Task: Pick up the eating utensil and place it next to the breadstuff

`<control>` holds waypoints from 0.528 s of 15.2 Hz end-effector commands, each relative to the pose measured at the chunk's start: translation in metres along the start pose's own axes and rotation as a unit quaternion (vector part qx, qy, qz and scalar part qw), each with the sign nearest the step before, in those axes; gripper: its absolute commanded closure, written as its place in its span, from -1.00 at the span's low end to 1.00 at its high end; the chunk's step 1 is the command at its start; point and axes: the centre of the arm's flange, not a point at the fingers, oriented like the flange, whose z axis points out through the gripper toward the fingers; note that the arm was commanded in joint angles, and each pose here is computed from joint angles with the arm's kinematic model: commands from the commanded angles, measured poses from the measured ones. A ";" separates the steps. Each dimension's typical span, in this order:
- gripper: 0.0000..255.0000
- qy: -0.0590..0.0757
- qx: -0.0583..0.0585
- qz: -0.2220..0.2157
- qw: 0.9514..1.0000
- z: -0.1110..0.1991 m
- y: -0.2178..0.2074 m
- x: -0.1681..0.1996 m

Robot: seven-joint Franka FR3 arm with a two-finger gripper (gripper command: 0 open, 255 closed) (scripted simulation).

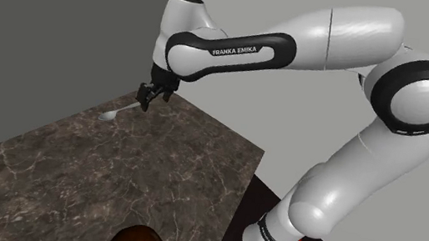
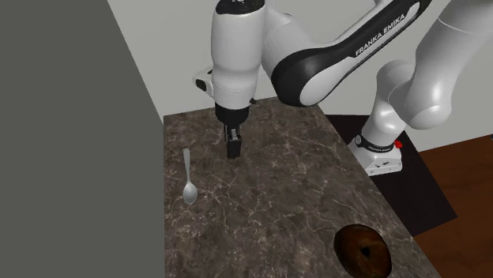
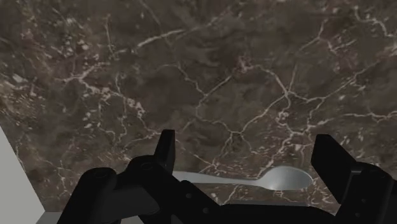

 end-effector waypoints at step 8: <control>-1.00 0.018 0.004 -0.019 1.000 0.056 -0.056 0.086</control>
